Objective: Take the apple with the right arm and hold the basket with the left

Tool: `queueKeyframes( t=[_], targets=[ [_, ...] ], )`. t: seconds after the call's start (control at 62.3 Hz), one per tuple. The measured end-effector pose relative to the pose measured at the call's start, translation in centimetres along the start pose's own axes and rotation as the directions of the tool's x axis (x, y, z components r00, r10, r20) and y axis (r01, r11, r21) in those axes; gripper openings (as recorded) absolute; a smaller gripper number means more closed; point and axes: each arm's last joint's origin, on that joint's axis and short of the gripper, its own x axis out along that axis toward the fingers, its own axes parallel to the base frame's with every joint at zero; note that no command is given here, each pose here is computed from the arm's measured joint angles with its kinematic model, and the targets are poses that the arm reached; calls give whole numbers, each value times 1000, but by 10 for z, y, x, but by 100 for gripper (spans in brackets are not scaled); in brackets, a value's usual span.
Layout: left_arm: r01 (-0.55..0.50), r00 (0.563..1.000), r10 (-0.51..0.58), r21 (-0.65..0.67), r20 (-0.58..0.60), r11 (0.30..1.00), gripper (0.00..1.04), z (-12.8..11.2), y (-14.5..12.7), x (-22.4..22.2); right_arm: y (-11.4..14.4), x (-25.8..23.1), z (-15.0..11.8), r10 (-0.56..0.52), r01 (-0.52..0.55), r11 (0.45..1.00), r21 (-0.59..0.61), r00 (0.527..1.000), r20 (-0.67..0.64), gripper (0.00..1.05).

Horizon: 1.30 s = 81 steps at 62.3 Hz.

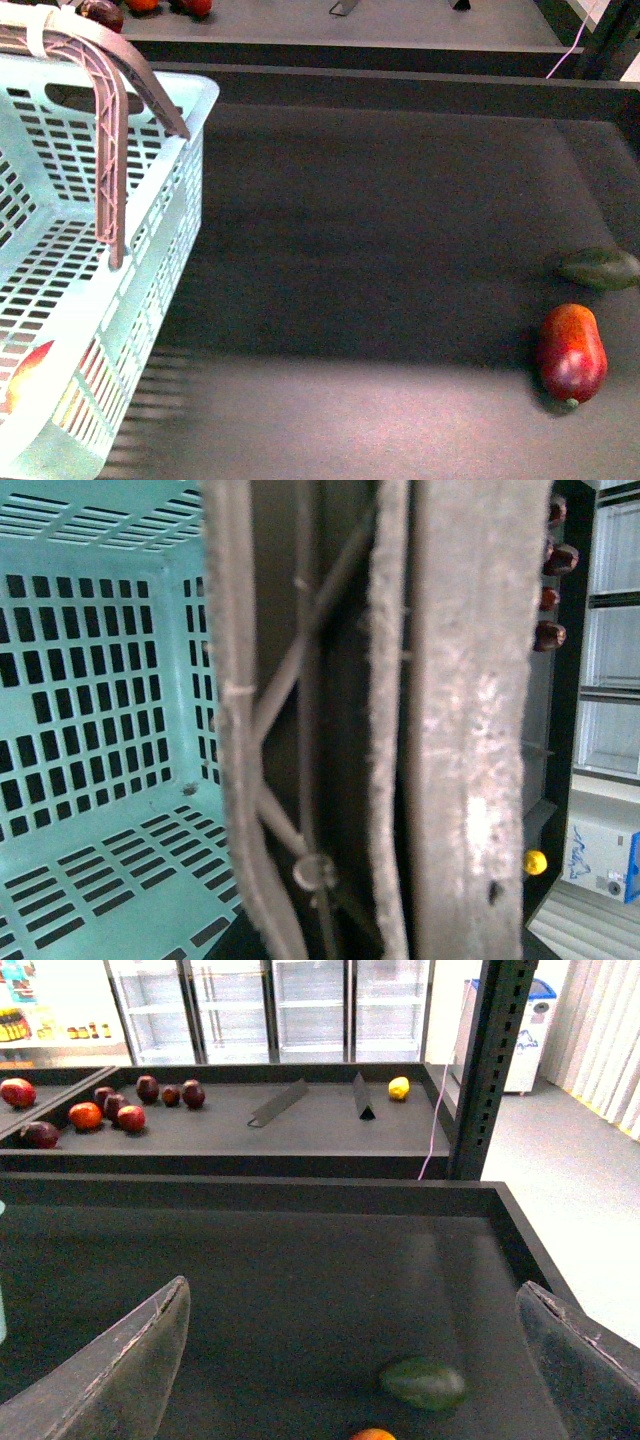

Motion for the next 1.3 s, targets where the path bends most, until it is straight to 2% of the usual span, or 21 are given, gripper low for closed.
queueKeyframes(
  t=[0.385, 0.562, 0.803, 1.059, 1.3],
  targets=[
    [2, 1000, -1, -41, 23, 999, 15, 19, 19, 33, 0, 0, 0, 0, 0, 1000, 0, 1000, 0, 96],
    [-30, 999, 30, -36, 12, 999, 15, 19, 39, 37, 0, 0, 0, 0, 0, 1000, 0, 1000, 0, 96],
    [-25, 1000, 25, -34, -10, 999, 15, 20, 44, 37, 0, 0, 0, 0, 0, 1000, 0, 1000, 0, 96],
    [-8, 999, 8, -11, -33, 1000, 56, 18, 42, 27, 0, 0, 0, 0, 0, 1000, 0, 1000, 0, 96],
    [27, 999, -27, -15, -25, 1000, 98, 21, 35, -14, 0, 0, 0, 0, 0, 1000, 0, 1000, 0, 96]
  ],
)
